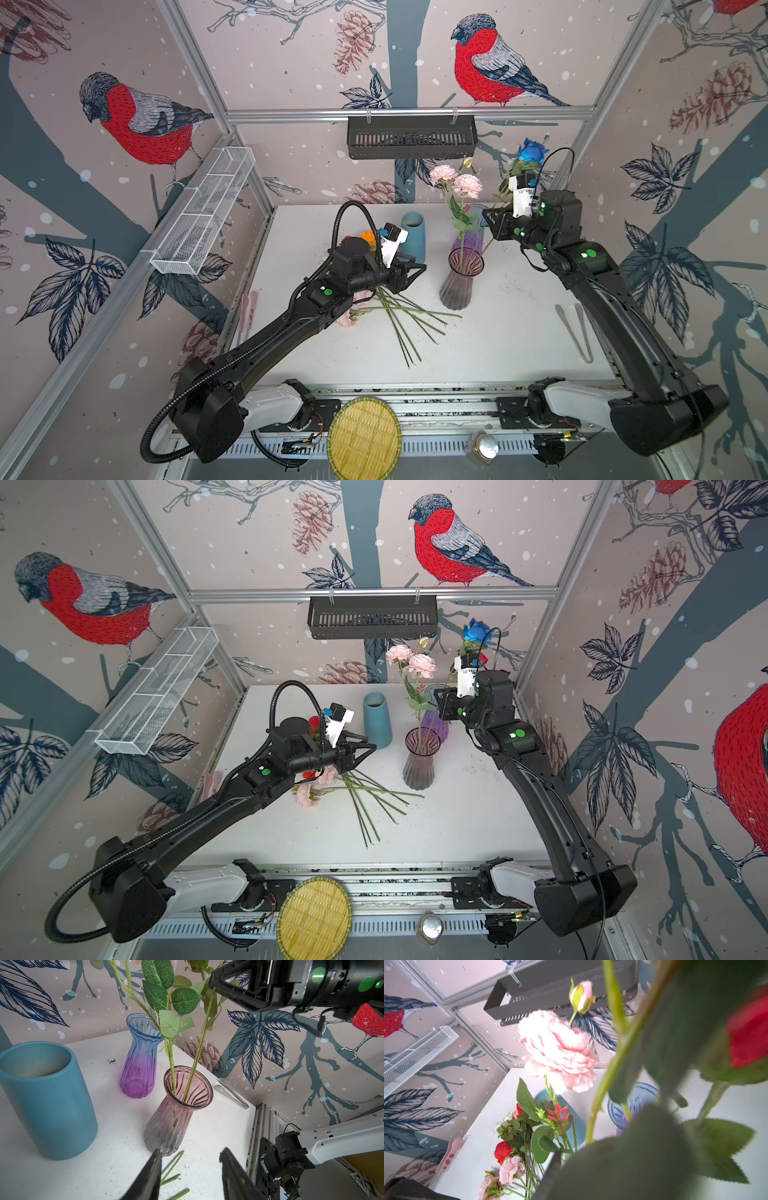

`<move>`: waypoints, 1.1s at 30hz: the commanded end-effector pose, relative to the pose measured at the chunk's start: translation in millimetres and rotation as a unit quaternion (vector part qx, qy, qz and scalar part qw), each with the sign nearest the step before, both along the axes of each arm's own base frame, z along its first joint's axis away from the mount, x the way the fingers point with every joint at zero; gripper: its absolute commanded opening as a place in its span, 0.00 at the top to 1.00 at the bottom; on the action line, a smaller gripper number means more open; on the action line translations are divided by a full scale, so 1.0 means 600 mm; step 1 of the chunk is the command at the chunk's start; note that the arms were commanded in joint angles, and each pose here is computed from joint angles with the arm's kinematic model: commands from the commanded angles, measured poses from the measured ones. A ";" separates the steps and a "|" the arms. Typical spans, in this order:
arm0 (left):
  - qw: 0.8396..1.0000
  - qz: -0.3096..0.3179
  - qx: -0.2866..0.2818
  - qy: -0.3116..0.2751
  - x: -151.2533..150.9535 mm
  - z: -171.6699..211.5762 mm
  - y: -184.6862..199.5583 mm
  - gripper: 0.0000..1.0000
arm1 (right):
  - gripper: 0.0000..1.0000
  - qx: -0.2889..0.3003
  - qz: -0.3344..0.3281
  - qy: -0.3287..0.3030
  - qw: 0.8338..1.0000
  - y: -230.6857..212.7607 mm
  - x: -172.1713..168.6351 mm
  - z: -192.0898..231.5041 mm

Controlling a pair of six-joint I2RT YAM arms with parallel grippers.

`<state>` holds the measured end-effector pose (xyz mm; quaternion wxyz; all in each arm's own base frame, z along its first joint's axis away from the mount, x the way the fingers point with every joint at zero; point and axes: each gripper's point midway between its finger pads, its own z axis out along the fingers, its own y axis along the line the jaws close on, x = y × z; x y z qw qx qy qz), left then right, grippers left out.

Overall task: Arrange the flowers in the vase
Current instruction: 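Lower the blue rose into the pink vase and open the right gripper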

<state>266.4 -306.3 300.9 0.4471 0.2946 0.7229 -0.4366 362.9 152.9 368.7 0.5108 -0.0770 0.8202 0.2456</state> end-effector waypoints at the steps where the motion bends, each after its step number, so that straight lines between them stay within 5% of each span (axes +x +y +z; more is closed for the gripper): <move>1: 1.000 -0.001 -0.005 -0.005 -0.003 0.008 0.001 0.53 | 0.46 0.000 0.008 0.002 1.000 0.003 -0.003 0.000; 21: 1.000 0.003 -0.013 0.011 0.000 0.008 -0.001 0.53 | 0.42 0.000 -0.030 -0.115 0.993 -0.047 -0.063 0.134; 33: 0.999 0.003 -0.035 0.034 0.008 0.011 -0.011 0.53 | 0.48 0.016 0.090 -0.148 0.985 0.018 -0.123 0.156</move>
